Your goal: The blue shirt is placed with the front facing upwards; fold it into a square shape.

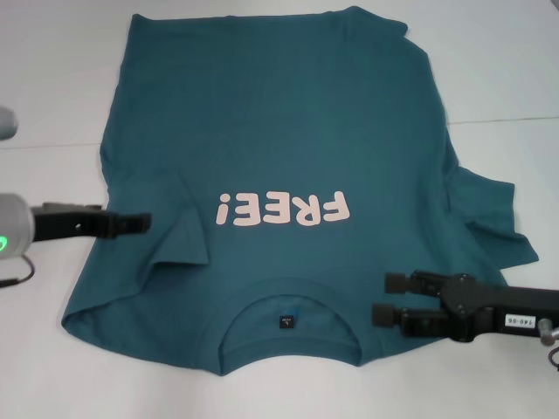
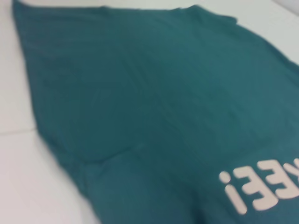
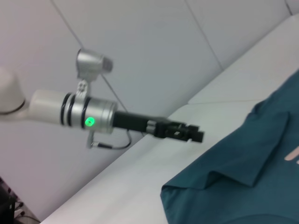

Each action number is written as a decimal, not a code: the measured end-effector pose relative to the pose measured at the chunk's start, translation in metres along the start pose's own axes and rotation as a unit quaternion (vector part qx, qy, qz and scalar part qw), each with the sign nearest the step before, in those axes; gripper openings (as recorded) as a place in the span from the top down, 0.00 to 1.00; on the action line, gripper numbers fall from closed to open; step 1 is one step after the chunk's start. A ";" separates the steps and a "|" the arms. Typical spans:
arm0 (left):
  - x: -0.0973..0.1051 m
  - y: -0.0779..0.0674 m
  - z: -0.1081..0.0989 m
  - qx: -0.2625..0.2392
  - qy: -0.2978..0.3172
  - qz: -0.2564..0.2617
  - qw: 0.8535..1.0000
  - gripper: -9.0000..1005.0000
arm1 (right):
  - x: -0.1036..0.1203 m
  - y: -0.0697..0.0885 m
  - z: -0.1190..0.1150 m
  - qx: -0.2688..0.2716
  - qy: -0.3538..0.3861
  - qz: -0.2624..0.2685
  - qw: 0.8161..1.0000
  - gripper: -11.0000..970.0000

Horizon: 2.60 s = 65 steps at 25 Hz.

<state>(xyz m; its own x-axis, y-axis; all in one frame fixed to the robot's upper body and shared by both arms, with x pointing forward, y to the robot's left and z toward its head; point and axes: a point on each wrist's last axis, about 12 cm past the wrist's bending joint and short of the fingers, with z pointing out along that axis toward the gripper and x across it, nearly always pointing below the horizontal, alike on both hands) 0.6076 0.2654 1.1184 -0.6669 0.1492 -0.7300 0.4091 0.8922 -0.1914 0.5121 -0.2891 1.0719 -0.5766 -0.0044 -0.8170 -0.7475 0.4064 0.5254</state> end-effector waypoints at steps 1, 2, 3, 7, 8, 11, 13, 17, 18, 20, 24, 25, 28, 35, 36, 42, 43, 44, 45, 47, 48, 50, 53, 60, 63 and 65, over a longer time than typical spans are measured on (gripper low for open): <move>0.004 0.002 -0.001 -0.002 0.002 -0.003 1.000 0.27 | -0.002 -0.001 -0.002 0.002 0.001 0.007 1.000 0.03; 0.007 0.003 -0.002 -0.003 0.004 -0.006 1.000 0.24 | -0.004 -0.002 -0.003 0.004 0.002 0.012 1.000 0.03; 0.011 0.005 -0.003 -0.003 0.004 -0.008 1.000 0.20 | -0.007 -0.003 -0.005 0.006 0.003 0.018 1.000 0.03; 0.022 0.000 -0.008 0.043 -0.006 0.004 0.999 0.14 | -0.018 -0.011 -0.014 0.031 0.006 0.039 0.999 0.03; 0.024 -0.002 -0.010 0.056 -0.010 0.009 0.998 0.14 | -0.021 -0.014 -0.017 0.039 0.006 0.044 0.998 0.03; 0.032 -0.011 -0.017 0.123 -0.035 0.037 0.991 0.13 | -0.028 -0.020 -0.029 0.072 0.001 0.048 0.996 0.03; 0.039 -0.016 -0.021 0.172 -0.055 0.053 0.982 0.13 | -0.032 -0.024 -0.037 0.100 -0.006 0.050 0.994 0.03; 0.053 -0.024 -0.024 0.239 -0.088 0.073 0.964 0.13 | -0.036 -0.033 -0.055 0.152 -0.029 0.072 0.985 0.03; 0.055 -0.025 -0.023 0.247 -0.090 0.075 0.962 0.13 | -0.037 -0.036 -0.060 0.169 -0.037 0.080 0.982 0.03; 0.059 -0.027 -0.021 0.256 -0.092 0.080 0.959 0.13 | -0.040 -0.040 -0.070 0.197 -0.052 0.095 0.974 0.03; 0.062 -0.033 -0.021 0.277 -0.093 0.104 0.951 0.13 | -0.044 -0.048 -0.089 0.239 -0.078 0.127 0.959 0.03; 0.062 -0.035 -0.021 0.284 -0.094 0.110 0.948 0.13 | -0.044 -0.049 -0.093 0.245 -0.081 0.134 0.957 0.03; 0.066 -0.041 -0.025 0.313 -0.104 0.134 0.935 0.13 | -0.046 -0.051 -0.102 0.256 -0.084 0.156 0.950 0.03; 0.068 -0.045 -0.021 0.326 -0.118 0.153 0.926 0.13 | -0.045 -0.060 -0.105 0.294 -0.056 0.195 0.934 0.03; 0.067 -0.045 -0.019 0.324 -0.118 0.152 0.926 0.13 | -0.045 -0.062 -0.103 0.298 -0.052 0.196 0.933 0.03; 0.065 -0.047 -0.013 0.320 -0.113 0.153 0.928 0.13 | -0.043 -0.073 -0.084 0.329 -0.027 0.197 0.923 0.03; 0.064 -0.047 -0.013 0.320 -0.113 0.154 0.928 0.13 | -0.042 -0.076 -0.081 0.333 -0.025 0.197 0.922 0.03; 0.064 -0.047 -0.013 0.320 -0.113 0.154 0.928 0.13 | -0.041 -0.077 -0.077 0.335 -0.022 0.198 0.921 0.03; 0.064 -0.047 -0.013 0.320 -0.114 0.155 0.928 0.13 | -0.041 -0.079 -0.074 0.336 -0.020 0.199 0.921 0.03; 0.063 -0.047 -0.013 0.320 -0.115 0.154 0.928 0.14 | -0.041 -0.081 -0.070 0.338 -0.017 0.198 0.920 0.03; 0.063 -0.047 -0.013 0.320 -0.115 0.155 0.928 0.13 | -0.041 -0.082 -0.069 0.341 -0.015 0.197 0.919 0.03; 0.063 -0.047 -0.013 0.320 -0.115 0.155 0.927 0.13 | -0.042 -0.082 -0.068 0.342 -0.012 0.196 0.919 0.03; 0.062 -0.047 -0.013 0.320 -0.117 0.155 0.927 0.13 | -0.041 -0.082 -0.068 0.342 -0.011 0.197 0.919 0.03; 0.061 -0.046 -0.012 0.315 -0.117 0.154 0.929 0.13 | -0.041 -0.085 -0.067 0.355 -0.012 0.192 0.915 0.03; 0.061 -0.046 -0.012 0.312 -0.116 0.153 0.930 0.13 | -0.042 -0.086 -0.063 0.359 -0.012 0.189 0.914 0.04; 0.061 -0.045 -0.011 0.310 -0.116 0.153 0.931 0.13 | -0.043 -0.088 -0.058 0.360 -0.010 0.188 0.914 0.04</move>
<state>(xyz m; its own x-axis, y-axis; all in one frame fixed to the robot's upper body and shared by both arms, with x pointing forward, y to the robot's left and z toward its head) 0.5414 0.2387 1.0897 -0.3376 0.1954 -0.9208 0.8866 0.3946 -0.2413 0.5832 -0.3773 1.0744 -0.7364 0.2725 -0.6192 -0.0841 0.8713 0.4834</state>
